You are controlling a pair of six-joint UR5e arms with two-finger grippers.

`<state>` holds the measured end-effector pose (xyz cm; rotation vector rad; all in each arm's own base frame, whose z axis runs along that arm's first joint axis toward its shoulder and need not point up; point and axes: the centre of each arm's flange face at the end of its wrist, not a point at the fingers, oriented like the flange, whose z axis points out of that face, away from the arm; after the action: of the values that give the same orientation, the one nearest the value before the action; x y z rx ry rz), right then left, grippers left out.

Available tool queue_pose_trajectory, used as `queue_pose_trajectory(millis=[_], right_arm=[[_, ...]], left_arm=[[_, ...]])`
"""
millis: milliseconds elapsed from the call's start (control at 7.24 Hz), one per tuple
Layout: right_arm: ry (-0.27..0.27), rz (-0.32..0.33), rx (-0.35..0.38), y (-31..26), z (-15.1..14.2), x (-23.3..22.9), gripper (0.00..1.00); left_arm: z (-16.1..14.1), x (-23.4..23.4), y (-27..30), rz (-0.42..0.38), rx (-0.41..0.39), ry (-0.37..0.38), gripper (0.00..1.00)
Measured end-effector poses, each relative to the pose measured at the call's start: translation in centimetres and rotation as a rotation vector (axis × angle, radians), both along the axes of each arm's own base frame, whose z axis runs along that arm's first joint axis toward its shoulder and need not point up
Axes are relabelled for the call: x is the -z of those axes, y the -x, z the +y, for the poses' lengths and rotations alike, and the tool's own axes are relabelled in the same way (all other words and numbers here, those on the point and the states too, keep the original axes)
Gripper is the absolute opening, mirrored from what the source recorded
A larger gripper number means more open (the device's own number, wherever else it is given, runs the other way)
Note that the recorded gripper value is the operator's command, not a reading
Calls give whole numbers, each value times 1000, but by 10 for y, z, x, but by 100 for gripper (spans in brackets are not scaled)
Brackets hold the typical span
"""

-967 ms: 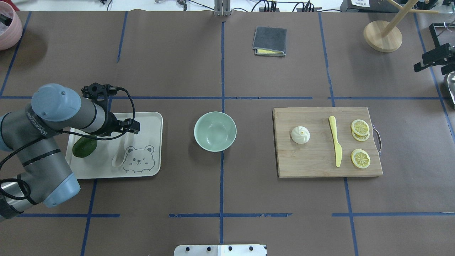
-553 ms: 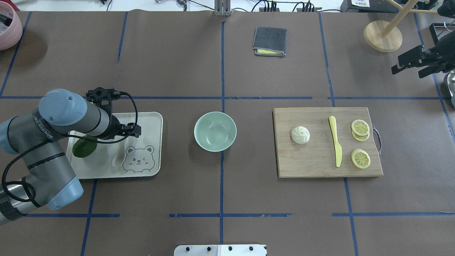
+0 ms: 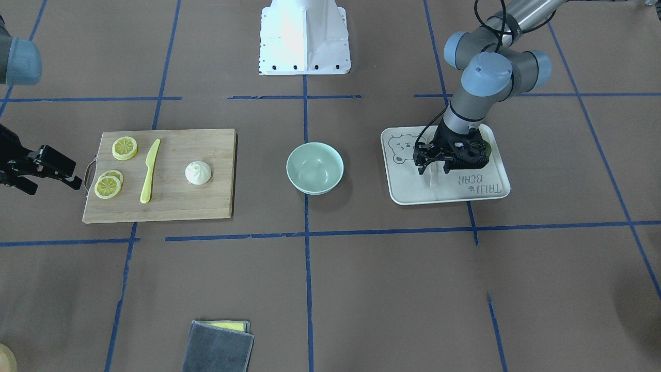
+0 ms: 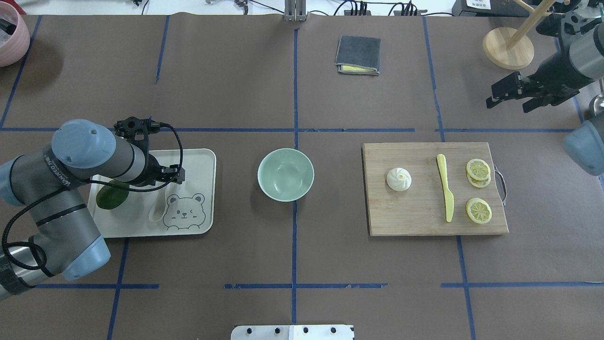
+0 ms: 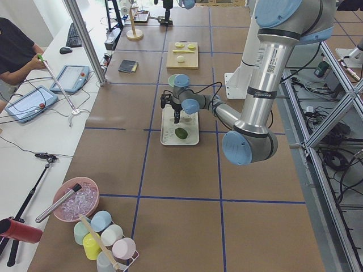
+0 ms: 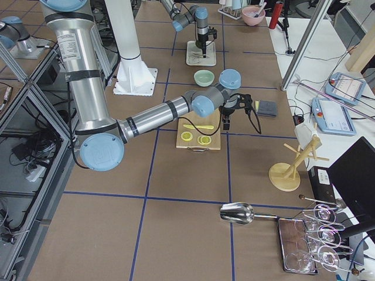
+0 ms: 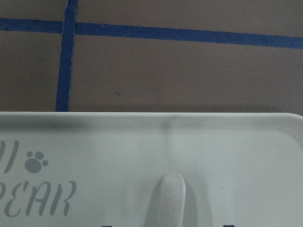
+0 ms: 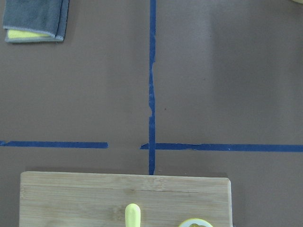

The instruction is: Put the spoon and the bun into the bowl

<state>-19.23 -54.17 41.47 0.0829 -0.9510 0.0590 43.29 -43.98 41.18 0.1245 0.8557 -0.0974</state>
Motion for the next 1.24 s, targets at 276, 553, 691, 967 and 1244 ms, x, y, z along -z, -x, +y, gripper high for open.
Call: queue_pose_trajectory(millis=[276,553,691,967,1244], right_arm=[[9,8,3,29,3,11,100],[13,12,9,52,7,19,100],[16,12,14,61,8,23,100],[18,19,23,82,12,33,100],[16,36,23,101,13,45,100]], left_arm=[[2,0,-1,-2,-3,0,63],[4,-1,-3,-6,-2,-4,50],[5,0,-4,-7,-1,-7,31],[7,1,-4,-6,0,-10,9],[8,4,-3,-5,0,-12,0]])
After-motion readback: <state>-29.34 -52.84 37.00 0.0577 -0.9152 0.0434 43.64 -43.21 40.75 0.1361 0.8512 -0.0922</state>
